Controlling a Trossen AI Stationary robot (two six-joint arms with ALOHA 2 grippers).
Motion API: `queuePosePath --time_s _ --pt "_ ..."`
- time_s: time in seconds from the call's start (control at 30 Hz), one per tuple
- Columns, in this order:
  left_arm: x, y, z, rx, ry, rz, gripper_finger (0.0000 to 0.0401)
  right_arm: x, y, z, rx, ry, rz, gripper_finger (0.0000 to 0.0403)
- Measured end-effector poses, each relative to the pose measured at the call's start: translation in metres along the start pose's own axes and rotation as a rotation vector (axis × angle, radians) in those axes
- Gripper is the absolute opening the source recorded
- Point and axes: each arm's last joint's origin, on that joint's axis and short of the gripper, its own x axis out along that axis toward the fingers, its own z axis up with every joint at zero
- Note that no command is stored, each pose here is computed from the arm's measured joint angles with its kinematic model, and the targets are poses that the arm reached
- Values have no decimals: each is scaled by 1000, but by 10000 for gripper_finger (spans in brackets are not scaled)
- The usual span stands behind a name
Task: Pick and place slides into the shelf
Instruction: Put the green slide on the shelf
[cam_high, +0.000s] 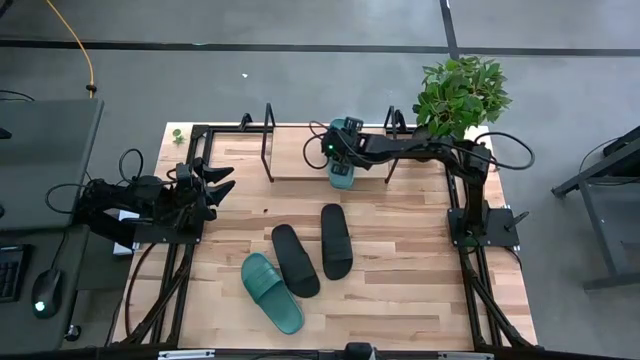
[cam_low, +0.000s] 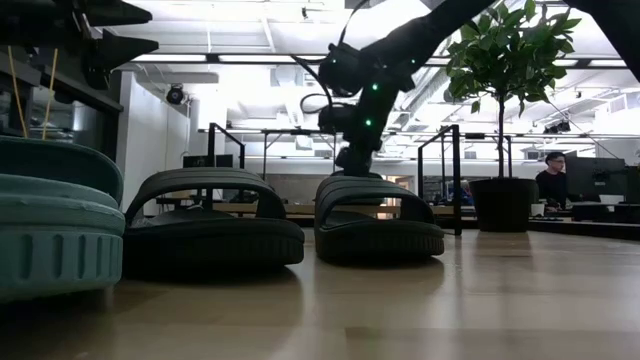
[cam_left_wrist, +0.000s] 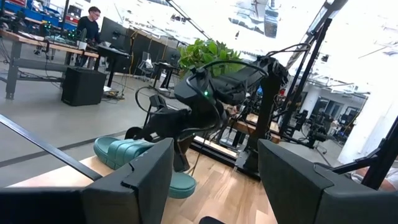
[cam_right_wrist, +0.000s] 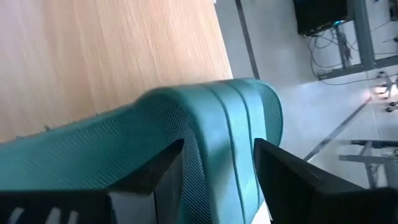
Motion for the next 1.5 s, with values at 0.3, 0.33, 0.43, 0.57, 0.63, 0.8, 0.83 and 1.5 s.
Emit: queuePosePath --time_s 0.3,0.33,0.43,0.57,0.63,0.8,0.83,1.5 --pt "0 0 -1 4 6 1 216 -19 3 15 -29 -12 42 181" --pt "0 0 -1 4 6 1 216 -22 4 16 -36 -12 46 181" --pt "0 0 -1 5 6 1 216 -33 8 23 -38 -12 58 181" --pt "0 0 -1 5 7 1 216 -48 18 29 -40 -13 88 181" --pt "0 0 -1 5 7 2 216 -54 25 32 -39 -30 127 181" --pt "0 0 -1 6 9 2 216 -73 52 37 -43 -89 263 181" --pt "0 0 -1 7 9 2 216 -77 57 38 -41 -98 287 181" --pt "-1 0 -11 -76 116 -59 216 -157 143 47 -145 -307 322 181"
